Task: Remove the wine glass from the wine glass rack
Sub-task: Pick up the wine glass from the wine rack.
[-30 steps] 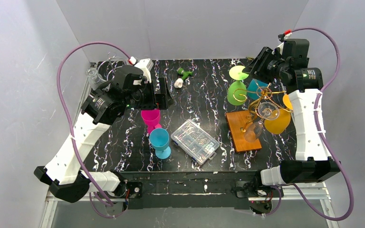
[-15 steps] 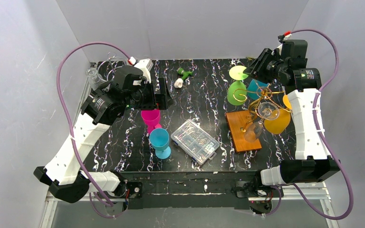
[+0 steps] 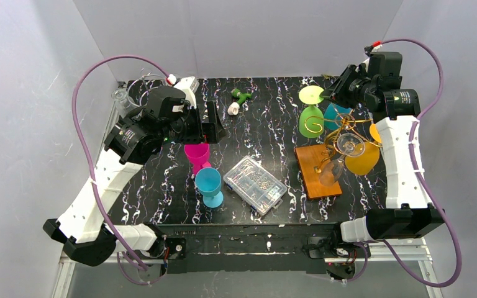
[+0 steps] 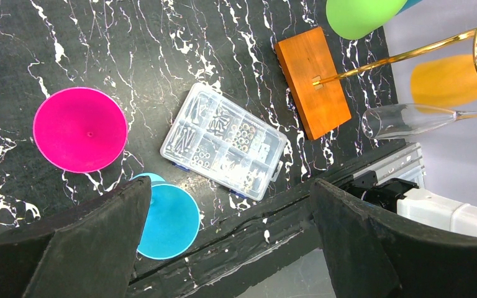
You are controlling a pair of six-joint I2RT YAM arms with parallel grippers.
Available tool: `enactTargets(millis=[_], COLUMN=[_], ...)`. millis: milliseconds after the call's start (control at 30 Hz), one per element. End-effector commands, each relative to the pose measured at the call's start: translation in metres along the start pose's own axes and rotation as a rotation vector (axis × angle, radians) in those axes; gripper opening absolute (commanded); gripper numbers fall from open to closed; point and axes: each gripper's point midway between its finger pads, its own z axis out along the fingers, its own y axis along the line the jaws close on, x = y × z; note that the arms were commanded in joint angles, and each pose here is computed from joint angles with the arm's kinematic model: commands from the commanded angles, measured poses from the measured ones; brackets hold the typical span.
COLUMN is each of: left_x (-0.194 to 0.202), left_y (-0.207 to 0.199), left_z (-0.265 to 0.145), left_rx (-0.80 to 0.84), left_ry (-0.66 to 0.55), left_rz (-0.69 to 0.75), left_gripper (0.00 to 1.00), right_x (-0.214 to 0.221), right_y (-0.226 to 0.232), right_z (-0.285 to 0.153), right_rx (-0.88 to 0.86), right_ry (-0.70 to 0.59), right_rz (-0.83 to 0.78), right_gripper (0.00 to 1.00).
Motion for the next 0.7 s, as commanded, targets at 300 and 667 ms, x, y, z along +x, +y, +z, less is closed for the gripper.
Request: enactTargets(millis=[300,667], left_x=[-0.007,-0.008], left_y=[-0.001,-0.002], left_z=[-0.013,-0.015], left_rx=[0.007,0.013], left_ry=[-0.045,-0.051], left_rz=[0.005,-0.001], left_gripper=[0.99,0.99], right_x=[-0.012,-0.02], right_y=[0.012,0.023], right_z=[-0.003,-0.006], right_rx=[-0.048,-0.093], right_ry=[-0.049,-0.086], right_rz=[0.012,0.049], right_gripper=[0.15,0.04])
